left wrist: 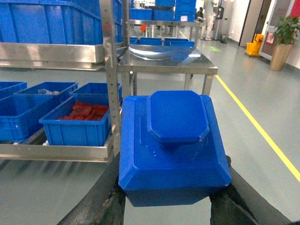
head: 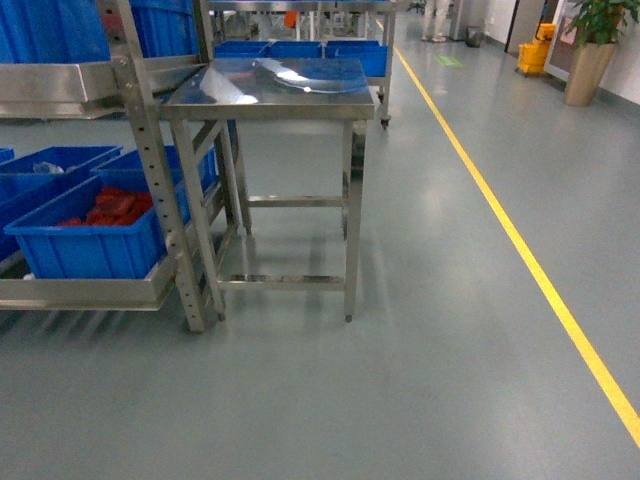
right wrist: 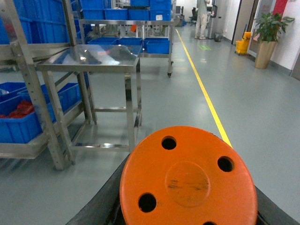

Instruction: Sort blue parts and orange caps into right shelf containers

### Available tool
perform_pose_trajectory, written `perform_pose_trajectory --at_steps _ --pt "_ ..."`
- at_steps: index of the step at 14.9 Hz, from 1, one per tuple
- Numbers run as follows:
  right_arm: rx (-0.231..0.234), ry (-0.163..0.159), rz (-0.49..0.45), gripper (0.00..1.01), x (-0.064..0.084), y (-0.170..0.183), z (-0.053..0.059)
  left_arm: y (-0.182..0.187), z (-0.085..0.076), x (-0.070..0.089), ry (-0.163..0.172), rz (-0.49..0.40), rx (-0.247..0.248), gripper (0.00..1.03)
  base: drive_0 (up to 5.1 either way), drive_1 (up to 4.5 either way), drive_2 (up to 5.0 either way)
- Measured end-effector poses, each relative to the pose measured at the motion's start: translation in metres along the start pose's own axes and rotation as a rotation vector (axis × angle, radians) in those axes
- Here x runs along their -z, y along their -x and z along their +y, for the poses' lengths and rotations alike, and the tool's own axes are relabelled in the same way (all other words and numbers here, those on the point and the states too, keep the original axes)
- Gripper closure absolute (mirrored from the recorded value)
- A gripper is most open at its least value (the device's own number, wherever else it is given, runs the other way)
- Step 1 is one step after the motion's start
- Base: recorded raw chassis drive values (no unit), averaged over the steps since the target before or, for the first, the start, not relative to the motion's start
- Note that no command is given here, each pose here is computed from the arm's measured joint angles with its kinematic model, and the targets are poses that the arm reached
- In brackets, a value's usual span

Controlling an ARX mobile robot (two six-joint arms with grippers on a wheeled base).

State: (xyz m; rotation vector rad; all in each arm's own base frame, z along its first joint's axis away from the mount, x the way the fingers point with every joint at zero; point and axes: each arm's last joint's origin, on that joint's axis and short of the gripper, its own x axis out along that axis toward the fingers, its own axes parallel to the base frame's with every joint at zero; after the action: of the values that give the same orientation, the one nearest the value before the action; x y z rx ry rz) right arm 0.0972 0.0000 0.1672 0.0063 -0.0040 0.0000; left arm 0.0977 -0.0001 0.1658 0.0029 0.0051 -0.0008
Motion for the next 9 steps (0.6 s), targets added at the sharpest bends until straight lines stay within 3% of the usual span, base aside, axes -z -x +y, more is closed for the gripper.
perform_pose_trajectory --at_steps 9 --pt "0.000 0.000 0.000 0.57 0.0000 0.0000 0.0000 0.0000 0.0000 0.0001 0.000 0.001 0.000 0.62 0.0 4.29 -4.4"
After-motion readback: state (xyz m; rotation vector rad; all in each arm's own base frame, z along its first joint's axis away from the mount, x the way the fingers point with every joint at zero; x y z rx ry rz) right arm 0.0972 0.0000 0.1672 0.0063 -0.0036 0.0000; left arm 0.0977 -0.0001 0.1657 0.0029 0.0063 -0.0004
